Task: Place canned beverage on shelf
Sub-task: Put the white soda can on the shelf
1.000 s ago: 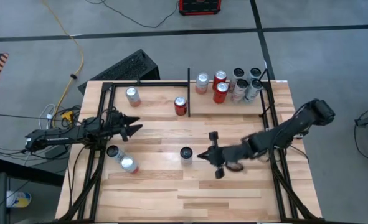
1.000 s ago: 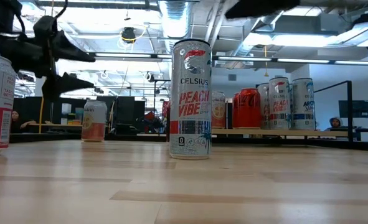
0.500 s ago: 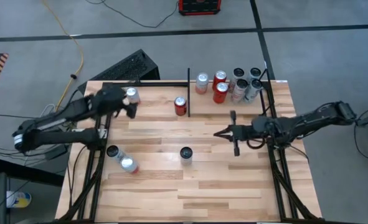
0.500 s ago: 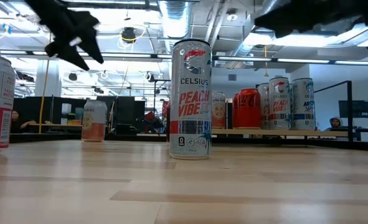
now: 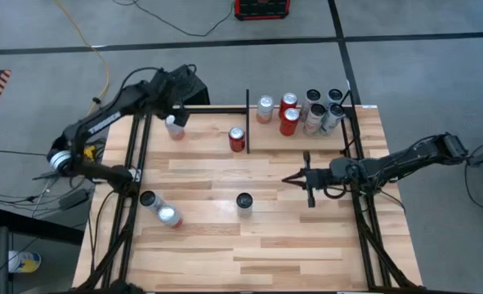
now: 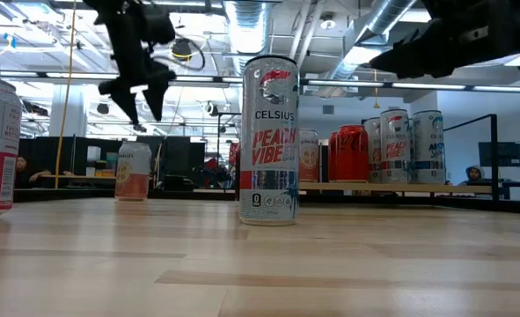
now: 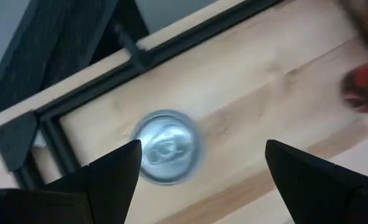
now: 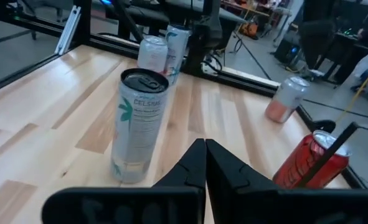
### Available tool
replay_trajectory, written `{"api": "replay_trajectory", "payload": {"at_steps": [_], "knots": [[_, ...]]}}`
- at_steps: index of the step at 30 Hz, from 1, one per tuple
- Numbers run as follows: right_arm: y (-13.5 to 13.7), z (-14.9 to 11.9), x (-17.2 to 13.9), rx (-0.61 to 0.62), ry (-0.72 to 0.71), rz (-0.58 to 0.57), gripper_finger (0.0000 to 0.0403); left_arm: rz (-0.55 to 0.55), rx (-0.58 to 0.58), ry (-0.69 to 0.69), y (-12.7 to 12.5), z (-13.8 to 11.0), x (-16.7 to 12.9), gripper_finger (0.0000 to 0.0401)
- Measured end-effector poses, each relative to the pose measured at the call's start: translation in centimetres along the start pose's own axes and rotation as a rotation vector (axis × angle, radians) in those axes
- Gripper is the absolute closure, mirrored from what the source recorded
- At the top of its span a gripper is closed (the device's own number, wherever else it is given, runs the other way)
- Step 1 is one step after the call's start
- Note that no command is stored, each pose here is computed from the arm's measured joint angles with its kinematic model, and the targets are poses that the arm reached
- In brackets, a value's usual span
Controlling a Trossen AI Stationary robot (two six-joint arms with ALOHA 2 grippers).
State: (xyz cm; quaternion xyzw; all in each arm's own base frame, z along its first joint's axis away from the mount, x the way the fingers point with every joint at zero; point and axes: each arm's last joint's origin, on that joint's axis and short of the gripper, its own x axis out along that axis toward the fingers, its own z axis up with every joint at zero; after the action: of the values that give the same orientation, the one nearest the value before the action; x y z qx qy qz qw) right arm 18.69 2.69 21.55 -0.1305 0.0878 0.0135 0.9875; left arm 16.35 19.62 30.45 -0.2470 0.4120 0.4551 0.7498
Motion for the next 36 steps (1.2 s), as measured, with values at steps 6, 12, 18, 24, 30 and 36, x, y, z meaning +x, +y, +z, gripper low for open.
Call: {"api": "replay_trajectory", "payload": {"at_steps": [6,12,18,24,30,36], "knots": [[0.1,-0.1,0.0,0.020,0.007,0.007,0.0375,0.061,-0.004,0.104,1.1,0.8,3.1,0.0074],[0.2,-0.1,0.0,0.027,0.007,0.015,0.0375,0.037,0.018,0.184,1.1,0.7,5.2,0.0074],[0.2,-0.1,0.0,0.027,0.007,0.018,0.0375,0.101,0.036,0.190,1.2,0.7,5.6,0.0074],[0.2,-0.1,0.0,0.022,0.012,0.019,0.0375,0.051,0.046,0.194,1.1,0.7,5.6,0.0074],[0.2,-0.1,0.0,0.010,0.015,0.017,0.0375,0.011,0.052,0.171,0.9,1.4,5.0,0.0074],[0.2,-0.1,0.0,-0.005,0.015,0.018,0.0375,0.033,0.057,0.120,0.9,2.5,4.1,0.0074]]}}
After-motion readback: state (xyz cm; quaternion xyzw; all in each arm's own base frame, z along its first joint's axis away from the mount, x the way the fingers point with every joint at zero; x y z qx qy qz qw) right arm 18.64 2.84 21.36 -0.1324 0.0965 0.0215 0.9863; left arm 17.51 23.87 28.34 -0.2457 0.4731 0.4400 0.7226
